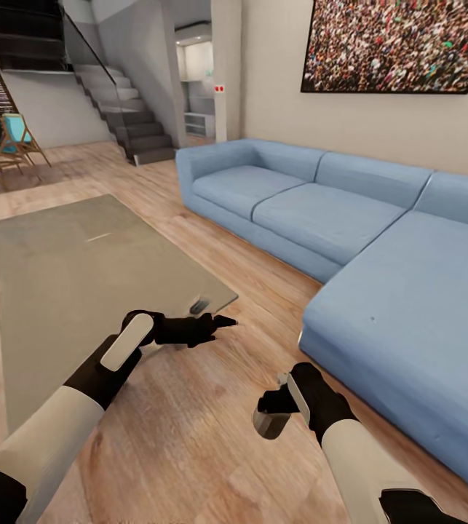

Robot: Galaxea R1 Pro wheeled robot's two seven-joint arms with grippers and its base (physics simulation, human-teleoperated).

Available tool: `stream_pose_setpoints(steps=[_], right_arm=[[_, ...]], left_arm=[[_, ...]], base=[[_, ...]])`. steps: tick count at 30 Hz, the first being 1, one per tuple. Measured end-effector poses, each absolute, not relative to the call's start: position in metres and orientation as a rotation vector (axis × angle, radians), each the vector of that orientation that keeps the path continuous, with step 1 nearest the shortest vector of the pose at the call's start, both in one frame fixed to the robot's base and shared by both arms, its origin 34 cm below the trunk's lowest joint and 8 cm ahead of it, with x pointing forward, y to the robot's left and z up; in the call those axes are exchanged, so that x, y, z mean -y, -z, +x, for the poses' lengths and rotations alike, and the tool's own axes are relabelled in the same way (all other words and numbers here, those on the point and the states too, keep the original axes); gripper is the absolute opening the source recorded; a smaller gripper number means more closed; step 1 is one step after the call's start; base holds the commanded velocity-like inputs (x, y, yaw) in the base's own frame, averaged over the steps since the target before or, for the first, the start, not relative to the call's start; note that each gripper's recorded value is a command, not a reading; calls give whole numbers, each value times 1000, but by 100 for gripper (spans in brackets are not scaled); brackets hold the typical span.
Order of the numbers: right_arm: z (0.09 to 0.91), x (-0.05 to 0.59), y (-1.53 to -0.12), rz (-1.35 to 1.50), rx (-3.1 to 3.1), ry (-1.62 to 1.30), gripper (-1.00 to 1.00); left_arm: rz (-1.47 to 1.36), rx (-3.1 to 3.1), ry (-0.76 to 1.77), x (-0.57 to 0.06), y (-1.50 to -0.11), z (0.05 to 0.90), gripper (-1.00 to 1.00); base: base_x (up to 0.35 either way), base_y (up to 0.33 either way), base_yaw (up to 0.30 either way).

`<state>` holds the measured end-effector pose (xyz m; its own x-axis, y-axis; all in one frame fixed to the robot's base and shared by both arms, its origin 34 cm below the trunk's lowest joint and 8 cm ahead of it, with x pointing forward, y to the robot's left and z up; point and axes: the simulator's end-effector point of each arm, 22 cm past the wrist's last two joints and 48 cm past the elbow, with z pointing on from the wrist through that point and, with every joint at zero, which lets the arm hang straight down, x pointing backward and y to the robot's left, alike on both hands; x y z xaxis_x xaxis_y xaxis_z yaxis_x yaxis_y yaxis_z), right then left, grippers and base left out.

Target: Place each of the two pumpkins and all three candles from the living room inside a cabinet in the living room (use any cabinet), then make sure every cabinet is closed, and position the cauldron so it is next to a table in the living room.

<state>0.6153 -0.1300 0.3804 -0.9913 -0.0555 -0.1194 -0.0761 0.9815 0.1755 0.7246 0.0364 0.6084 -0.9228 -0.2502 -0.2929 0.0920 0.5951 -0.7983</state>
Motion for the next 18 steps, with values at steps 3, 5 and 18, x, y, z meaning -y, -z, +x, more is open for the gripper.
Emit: stream_pose_setpoints(steps=[3, 5, 18], right_arm=[[617, 131, -387, -95, -3012, -275, -100], [618, 132, -391, -97, -3012, -272, -100], [623, 130, -418, -98, -3014, -274, -100]], left_arm=[[-127, -2451, 1257, -36, -615, 726, 100], [-127, -2451, 1257, -36, -619, 727, 100], [-133, -2457, 1256, -37, -644, 732, 100]], base=[[0, 0, 286], [0, 0, 287], [0, 0, 287]])
